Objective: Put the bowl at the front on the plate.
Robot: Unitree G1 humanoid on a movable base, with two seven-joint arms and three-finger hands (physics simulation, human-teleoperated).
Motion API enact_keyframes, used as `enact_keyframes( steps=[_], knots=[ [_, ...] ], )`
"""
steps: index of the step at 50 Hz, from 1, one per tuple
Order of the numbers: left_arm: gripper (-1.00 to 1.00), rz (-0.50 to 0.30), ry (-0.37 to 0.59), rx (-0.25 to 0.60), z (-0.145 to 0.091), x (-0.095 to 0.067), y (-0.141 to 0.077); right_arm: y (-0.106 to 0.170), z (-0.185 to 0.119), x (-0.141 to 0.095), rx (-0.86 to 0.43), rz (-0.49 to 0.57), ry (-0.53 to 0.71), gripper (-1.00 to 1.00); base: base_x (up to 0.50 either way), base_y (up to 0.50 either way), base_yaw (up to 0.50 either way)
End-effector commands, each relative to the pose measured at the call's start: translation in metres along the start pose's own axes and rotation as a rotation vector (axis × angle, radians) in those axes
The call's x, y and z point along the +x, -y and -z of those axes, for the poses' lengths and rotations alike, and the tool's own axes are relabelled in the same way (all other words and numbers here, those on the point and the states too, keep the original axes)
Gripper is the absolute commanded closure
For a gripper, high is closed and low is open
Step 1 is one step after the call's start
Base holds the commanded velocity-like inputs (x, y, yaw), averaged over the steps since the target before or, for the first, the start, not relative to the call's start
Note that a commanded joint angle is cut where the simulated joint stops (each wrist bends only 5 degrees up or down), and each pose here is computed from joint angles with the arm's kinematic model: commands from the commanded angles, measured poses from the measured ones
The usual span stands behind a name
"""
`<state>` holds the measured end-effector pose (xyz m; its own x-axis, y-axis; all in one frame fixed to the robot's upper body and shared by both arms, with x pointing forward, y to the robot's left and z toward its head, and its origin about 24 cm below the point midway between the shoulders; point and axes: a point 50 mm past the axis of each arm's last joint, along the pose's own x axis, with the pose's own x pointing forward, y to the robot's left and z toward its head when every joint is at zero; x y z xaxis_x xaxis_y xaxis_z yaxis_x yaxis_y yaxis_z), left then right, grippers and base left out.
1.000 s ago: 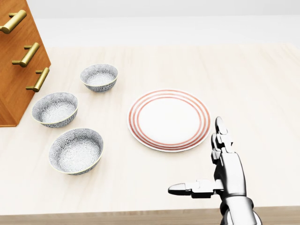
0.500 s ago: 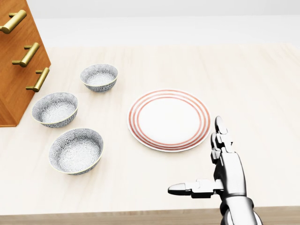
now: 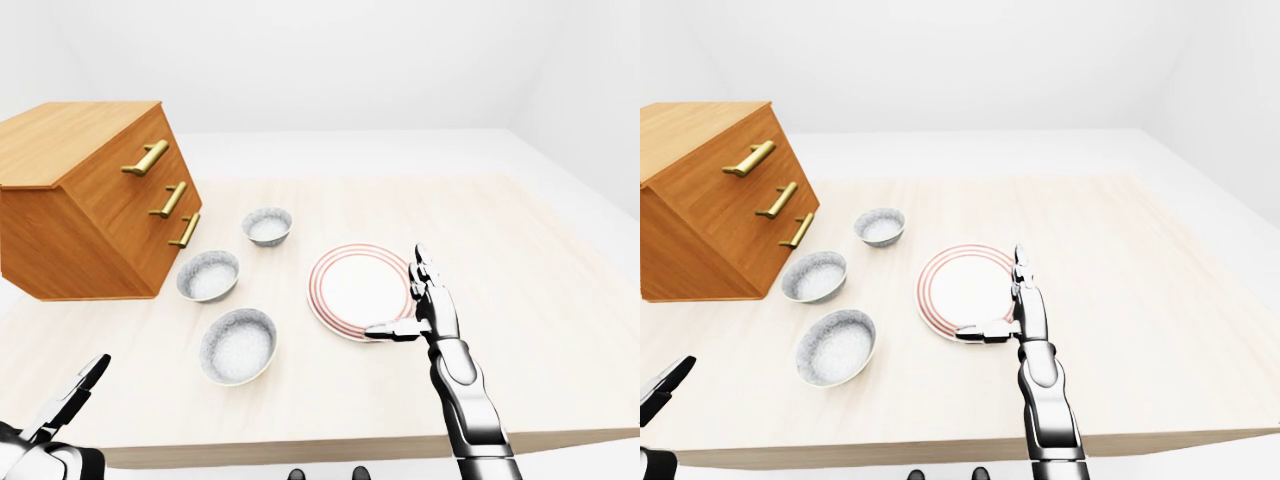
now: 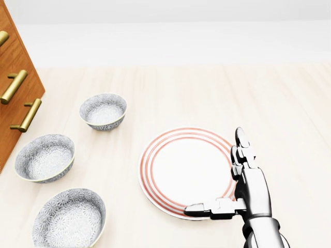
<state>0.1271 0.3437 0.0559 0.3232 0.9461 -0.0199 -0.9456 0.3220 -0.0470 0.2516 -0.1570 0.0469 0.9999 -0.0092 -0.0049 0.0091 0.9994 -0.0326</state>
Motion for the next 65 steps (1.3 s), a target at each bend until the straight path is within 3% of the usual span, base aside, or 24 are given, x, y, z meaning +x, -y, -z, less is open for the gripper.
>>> enact_keyframes(
  steps=[1,20,26,28,29,32,35,36,41,44,53,59,65],
  knots=[
    [-1.00,-0.006,0.003,0.001,0.000,0.000,0.000,0.000,0.001,0.001,-0.002,-0.001,0.000,-1.00,0.50,0.00,0.00],
    [-1.00,-0.004,-0.004,0.000,0.001,-0.001,0.000,0.001,0.000,0.000,-0.011,0.009,0.004,-1.00,0.50,0.00,0.00],
    [-1.00,-0.004,0.007,-0.004,-0.002,-0.001,-0.001,-0.003,-0.015,-0.007,-0.037,-0.003,0.045,-1.00,0.12,0.00,0.00],
    [-1.00,-0.004,0.004,-0.002,-0.001,-0.001,-0.001,-0.009,-0.028,-0.008,0.070,-0.037,0.100,-1.00,0.00,0.00,0.00],
    [-1.00,0.002,0.011,-0.004,-0.003,-0.002,-0.002,-0.011,-0.041,-0.010,-0.007,-0.005,0.152,-1.00,0.00,0.00,0.00],
    [-1.00,0.001,0.008,0.002,-0.001,-0.001,-0.001,-0.016,-0.058,-0.012,0.013,-0.025,0.228,-1.00,0.00,0.00,0.00],
    [-1.00,-0.002,0.021,-0.012,-0.005,-0.001,-0.002,-0.030,-0.068,-0.012,-0.037,-0.099,0.274,-1.00,0.00,0.00,0.00],
    [-1.00,-0.002,0.012,-0.006,-0.003,-0.001,-0.001,-0.030,-0.074,-0.011,-0.054,-0.067,0.298,-1.00,0.00,0.00,0.00],
    [-1.00,0.011,0.018,-0.001,-0.004,0.000,0.000,-0.042,-0.094,-0.013,-0.196,-0.148,0.396,-1.00,0.00,0.00,0.00],
    [-1.00,0.009,0.018,-0.001,-0.004,0.000,0.000,-0.041,-0.112,-0.016,-0.214,-0.148,0.474,-1.00,0.00,0.00,0.00],
    [-1.00,0.020,0.023,-0.003,-0.005,0.001,0.001,-0.039,-0.133,-0.014,-0.293,-0.133,0.564,-1.00,0.00,0.00,0.00],
    [-1.00,0.022,0.040,-0.010,-0.009,0.001,0.000,-0.052,-0.150,-0.017,-0.518,-0.200,0.647,-1.00,0.00,0.00,0.00],
    [-1.00,0.025,0.030,-0.004,-0.007,0.001,0.002,-0.055,-0.153,-0.014,-0.542,-0.227,0.640,-1.00,0.00,0.00,0.00]
  ],
)
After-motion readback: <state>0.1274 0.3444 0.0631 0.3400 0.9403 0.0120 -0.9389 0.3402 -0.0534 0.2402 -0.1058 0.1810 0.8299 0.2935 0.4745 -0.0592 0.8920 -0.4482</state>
